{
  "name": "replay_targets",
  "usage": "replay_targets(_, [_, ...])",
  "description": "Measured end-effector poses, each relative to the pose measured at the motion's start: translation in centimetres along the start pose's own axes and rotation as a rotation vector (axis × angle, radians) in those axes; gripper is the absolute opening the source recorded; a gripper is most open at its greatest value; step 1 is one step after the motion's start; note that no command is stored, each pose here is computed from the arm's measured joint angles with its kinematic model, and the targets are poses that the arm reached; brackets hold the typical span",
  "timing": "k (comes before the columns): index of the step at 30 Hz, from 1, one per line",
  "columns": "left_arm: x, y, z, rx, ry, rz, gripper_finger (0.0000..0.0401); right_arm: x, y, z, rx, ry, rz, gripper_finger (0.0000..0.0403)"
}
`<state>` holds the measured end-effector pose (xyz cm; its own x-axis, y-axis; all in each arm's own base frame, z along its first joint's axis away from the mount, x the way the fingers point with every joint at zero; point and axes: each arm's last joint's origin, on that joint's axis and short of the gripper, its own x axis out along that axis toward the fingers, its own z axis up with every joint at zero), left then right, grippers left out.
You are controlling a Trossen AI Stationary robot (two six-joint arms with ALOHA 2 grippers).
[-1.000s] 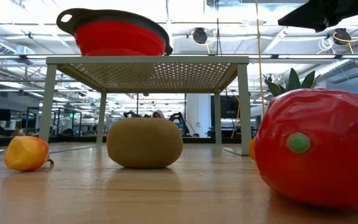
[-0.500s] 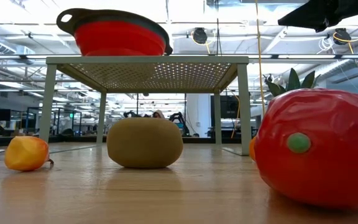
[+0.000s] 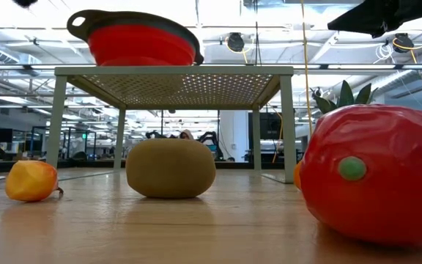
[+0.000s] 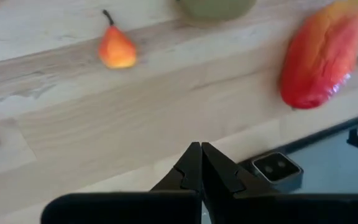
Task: Pick & Place Fruit
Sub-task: Put the left peach into the strainer bowl on the shelf
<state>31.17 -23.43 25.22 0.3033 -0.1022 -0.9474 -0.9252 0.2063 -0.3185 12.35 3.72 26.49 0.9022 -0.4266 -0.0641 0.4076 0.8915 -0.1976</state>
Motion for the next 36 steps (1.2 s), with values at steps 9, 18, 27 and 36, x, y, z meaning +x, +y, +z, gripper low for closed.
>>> replay_targets(9, [0.0,0.2,0.3,-0.025,-0.047,0.015,0.0010,0.0,0.0,0.0,0.000,0.000,0.000,0.0000])
replay_targets(18, [0.0,0.4,0.5,-0.030,-0.096,0.026,0.0084,0.0,0.0,0.0,0.000,0.000,0.000,0.0000])
replay_targets(27, [0.9,1.1,0.7,-0.032,-0.113,0.055,0.0221,0.0,0.0,0.0,0.000,0.000,0.000,0.0000])
replay_targets(36, [2.7,2.6,1.2,-0.039,-0.140,0.125,0.0312,0.0,0.0,0.0,0.001,-0.001,0.000,0.0000])
